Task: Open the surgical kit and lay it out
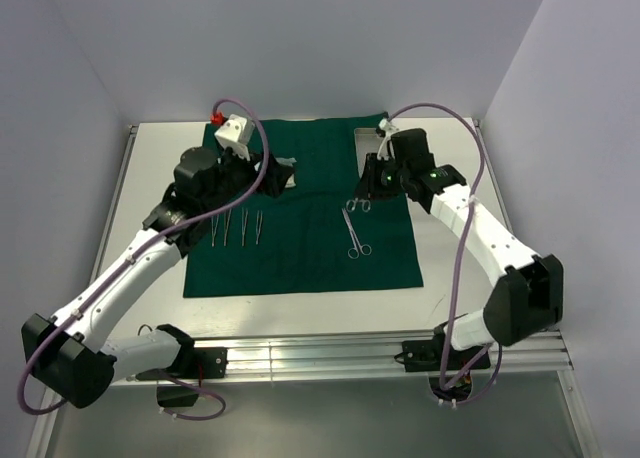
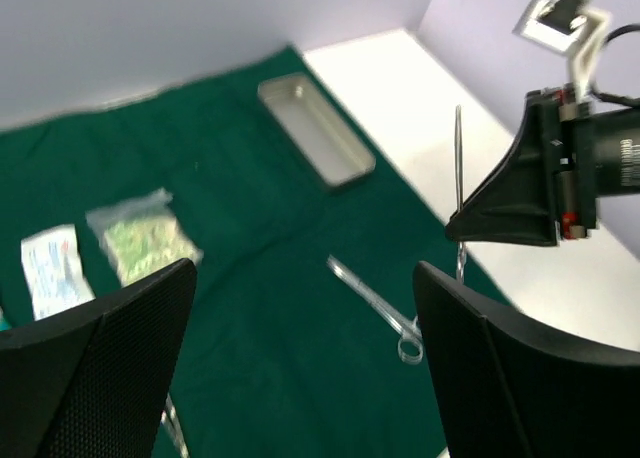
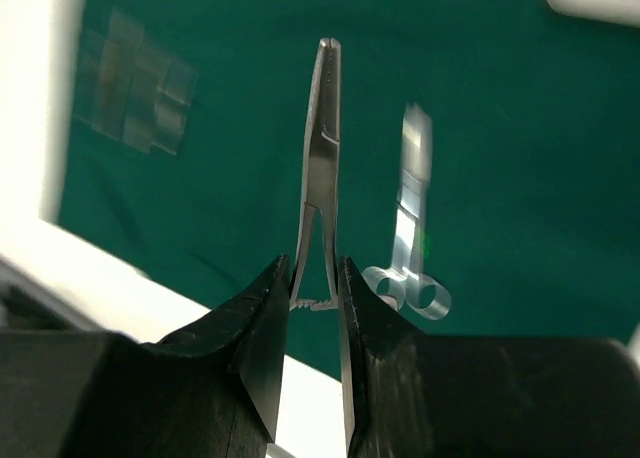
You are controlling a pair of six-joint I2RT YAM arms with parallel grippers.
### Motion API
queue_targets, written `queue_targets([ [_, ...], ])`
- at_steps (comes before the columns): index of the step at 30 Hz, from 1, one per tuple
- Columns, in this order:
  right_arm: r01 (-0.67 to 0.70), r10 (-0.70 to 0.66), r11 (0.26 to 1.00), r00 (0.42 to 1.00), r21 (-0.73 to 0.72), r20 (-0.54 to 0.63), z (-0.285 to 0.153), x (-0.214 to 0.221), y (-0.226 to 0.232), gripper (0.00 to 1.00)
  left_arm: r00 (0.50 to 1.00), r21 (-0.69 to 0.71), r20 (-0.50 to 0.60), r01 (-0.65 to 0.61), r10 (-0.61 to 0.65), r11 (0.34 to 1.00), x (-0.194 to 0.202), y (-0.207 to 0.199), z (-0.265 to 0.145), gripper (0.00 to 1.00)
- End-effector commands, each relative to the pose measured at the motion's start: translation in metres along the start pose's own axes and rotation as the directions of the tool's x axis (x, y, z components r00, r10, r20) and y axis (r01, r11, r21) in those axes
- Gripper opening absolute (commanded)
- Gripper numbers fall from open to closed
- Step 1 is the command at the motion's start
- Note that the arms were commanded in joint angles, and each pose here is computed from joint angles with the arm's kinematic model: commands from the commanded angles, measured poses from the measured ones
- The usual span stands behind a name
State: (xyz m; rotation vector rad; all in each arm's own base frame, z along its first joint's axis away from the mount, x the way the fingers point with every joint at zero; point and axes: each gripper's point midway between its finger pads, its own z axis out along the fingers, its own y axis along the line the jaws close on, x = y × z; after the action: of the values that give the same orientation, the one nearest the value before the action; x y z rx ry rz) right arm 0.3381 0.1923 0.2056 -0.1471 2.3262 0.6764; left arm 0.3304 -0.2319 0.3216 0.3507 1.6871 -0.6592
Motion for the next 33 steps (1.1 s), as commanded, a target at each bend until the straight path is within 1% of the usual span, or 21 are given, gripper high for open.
queue_targets([
  [1, 0.107, -0.087, 0.989, 0.98, 0.105, -0.18, 0.005, 0.034, -0.042, 0.0, 0.975, 0.001, -0.219, 0.033, -0.032, 0.999, 0.032, 0.014, -0.008, 0.94],
  [2, 0.123, -0.093, 0.986, 0.969, 0.117, -0.23, 0.006, 0.044, -0.049, 0.0, 0.958, 0.0, -0.281, 0.058, -0.056, 0.998, 0.046, 0.017, -0.008, 0.94],
  [5, 0.12, -0.065, 0.983, 0.935, 0.14, -0.349, 0.02, 0.068, -0.063, 0.0, 0.942, -0.015, -0.319, 0.103, -0.102, 0.995, 0.053, 0.032, -0.006, 0.94],
  [8, 0.121, -0.038, 0.975, 0.918, 0.187, -0.395, 0.031, 0.077, -0.076, 0.0, 0.94, -0.017, -0.316, 0.13, -0.129, 0.991, 0.055, 0.034, -0.003, 0.95],
  [11, 0.119, -0.035, 0.976, 0.914, 0.184, -0.404, 0.04, 0.075, -0.077, 0.0, 0.932, -0.023, -0.332, 0.144, -0.144, 0.989, 0.062, 0.036, -0.001, 0.97],
  [14, 0.084, -0.015, 0.983, 0.924, 0.165, -0.383, 0.052, 0.062, -0.059, 0.0, 0.927, -0.036, -0.343, 0.153, -0.156, 0.988, 0.069, 0.039, -0.002, 0.97],
  [15, 0.087, -0.024, 0.983, 0.933, 0.16, -0.359, 0.054, 0.05, -0.05, 0.0, 0.925, -0.056, -0.346, 0.151, -0.161, 0.987, 0.071, 0.043, -0.003, 0.98],
  [16, 0.062, 0.001, 0.984, 0.936, 0.167, -0.353, 0.058, 0.048, -0.041, 0.0, 0.924, -0.07, -0.345, 0.152, -0.167, 0.986, 0.072, 0.045, -0.003, 0.98],
  [18, 0.065, -0.008, 0.986, 0.936, 0.151, -0.351, 0.07, 0.043, -0.017, 0.0, 0.921, -0.112, -0.336, 0.168, -0.197, 0.979, 0.071, 0.058, -0.004, 0.98],
  [19, 0.039, 0.02, 0.986, 0.937, 0.16, -0.35, 0.074, 0.043, -0.008, 0.0, 0.915, -0.127, -0.337, 0.19, -0.223, 0.974, 0.071, 0.062, -0.005, 0.98],
  [20, 0.046, 0.018, 0.987, 0.924, 0.156, -0.382, 0.084, 0.053, 0.004, 0.0, 0.908, -0.169, -0.332, 0.21, -0.256, 0.963, 0.072, 0.078, -0.006, 0.98],
  [21, 0.051, 0.005, 0.989, 0.93, 0.141, -0.367, 0.088, 0.044, 0.017, 0.0, 0.902, -0.187, -0.33, 0.227, -0.279, 0.956, 0.071, 0.084, -0.007, 0.98],
  [22, 0.055, 0.002, 0.988, 0.929, 0.142, -0.371, 0.093, 0.045, 0.024, 0.0, 0.89, -0.196, -0.334, 0.256, -0.309, 0.947, 0.073, 0.089, -0.008, 0.98],
  [23, 0.079, -0.017, 0.986, 0.926, 0.149, -0.376, 0.102, 0.047, 0.034, 0.0, 0.886, -0.227, -0.324, 0.269, -0.333, 0.936, 0.073, 0.103, -0.01, 0.98],
  [28, 0.056, 0.012, 0.988, 0.905, 0.146, -0.426, 0.13, 0.063, 0.053, 0.0, 0.894, -0.271, -0.275, 0.282, -0.355, 0.92, 0.063, 0.128, -0.018, 0.98],
  [29, 0.052, 0.014, 0.988, 0.91, 0.149, -0.414, 0.133, 0.059, 0.057, 0.0, 0.896, -0.283, -0.261, 0.284, -0.359, 0.916, 0.06, 0.134, -0.02, 0.98],
  [31, 0.04, 0.03, 0.988, 0.903, 0.152, -0.429, 0.141, 0.066, 0.061, 0.0, 0.898, -0.291, -0.247, 0.29, -0.364, 0.912, 0.059, 0.137, -0.023, 0.99],
  [33, 0.029, 0.033, 0.99, 0.905, 0.139, -0.424, 0.145, 0.064, 0.07, 0.0, 0.896, -0.303, -0.235, 0.3, -0.376, 0.904, 0.06, 0.143, -0.026, 0.99],
])
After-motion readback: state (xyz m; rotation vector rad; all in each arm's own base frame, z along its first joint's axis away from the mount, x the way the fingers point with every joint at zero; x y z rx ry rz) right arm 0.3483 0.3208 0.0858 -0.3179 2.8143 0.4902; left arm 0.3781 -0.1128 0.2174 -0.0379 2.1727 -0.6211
